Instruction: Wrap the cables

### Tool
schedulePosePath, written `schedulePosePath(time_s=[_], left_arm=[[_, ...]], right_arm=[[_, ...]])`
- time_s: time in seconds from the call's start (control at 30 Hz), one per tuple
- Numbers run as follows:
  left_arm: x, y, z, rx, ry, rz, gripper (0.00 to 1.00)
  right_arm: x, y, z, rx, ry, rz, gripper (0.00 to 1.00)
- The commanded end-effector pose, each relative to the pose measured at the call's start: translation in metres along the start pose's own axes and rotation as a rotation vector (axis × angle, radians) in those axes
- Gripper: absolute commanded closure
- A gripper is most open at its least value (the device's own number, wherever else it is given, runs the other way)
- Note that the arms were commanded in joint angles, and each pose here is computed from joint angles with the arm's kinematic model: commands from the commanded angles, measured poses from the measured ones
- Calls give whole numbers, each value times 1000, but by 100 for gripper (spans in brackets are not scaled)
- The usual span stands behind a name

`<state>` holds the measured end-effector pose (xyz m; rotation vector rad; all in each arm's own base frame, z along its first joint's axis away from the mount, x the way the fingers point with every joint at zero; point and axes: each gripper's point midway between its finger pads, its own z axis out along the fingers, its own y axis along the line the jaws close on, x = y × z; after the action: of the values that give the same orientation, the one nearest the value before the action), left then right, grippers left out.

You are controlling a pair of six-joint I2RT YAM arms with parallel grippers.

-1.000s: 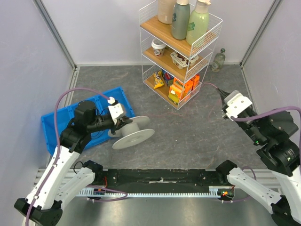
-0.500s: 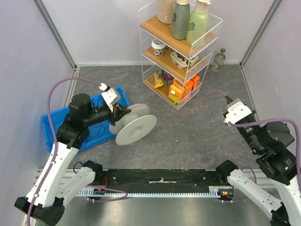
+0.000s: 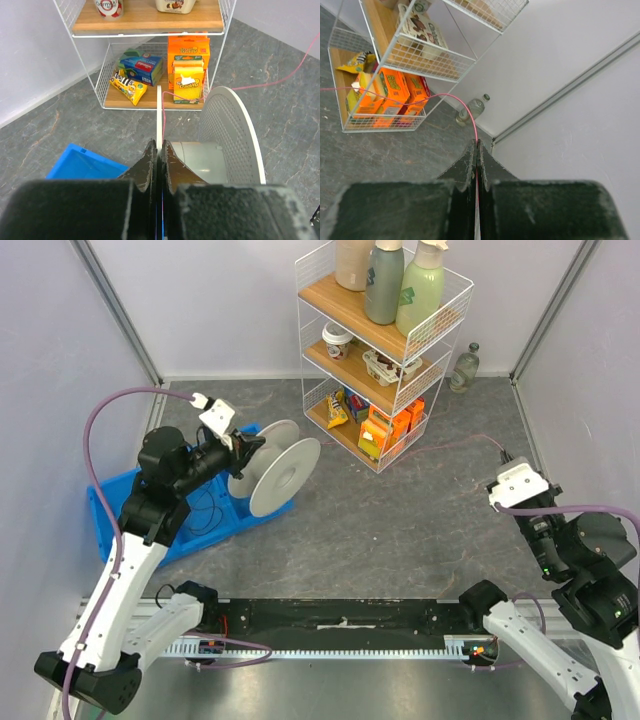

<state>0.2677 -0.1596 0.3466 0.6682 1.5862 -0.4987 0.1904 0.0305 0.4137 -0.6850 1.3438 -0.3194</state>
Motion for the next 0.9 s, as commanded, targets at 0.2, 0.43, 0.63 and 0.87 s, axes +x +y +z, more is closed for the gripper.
schedulePosePath(time_s=[0.2,0.43,0.63,0.87], left_arm=[[-93,-26,-19,156,-252,-160,98],[-133,11,-14,-27,-352,-549,98],[-121,49,-1,-227,-348,-821,98],[-91,100,12,-548,-266,-881,98]], right_arm=[[51,5,-11,66,161,-46,100],[67,50,-17,-128,136,-80,100],[50,86,-22,-324,19,-54,100],[10,99,-29,-467,-123,-16,100]])
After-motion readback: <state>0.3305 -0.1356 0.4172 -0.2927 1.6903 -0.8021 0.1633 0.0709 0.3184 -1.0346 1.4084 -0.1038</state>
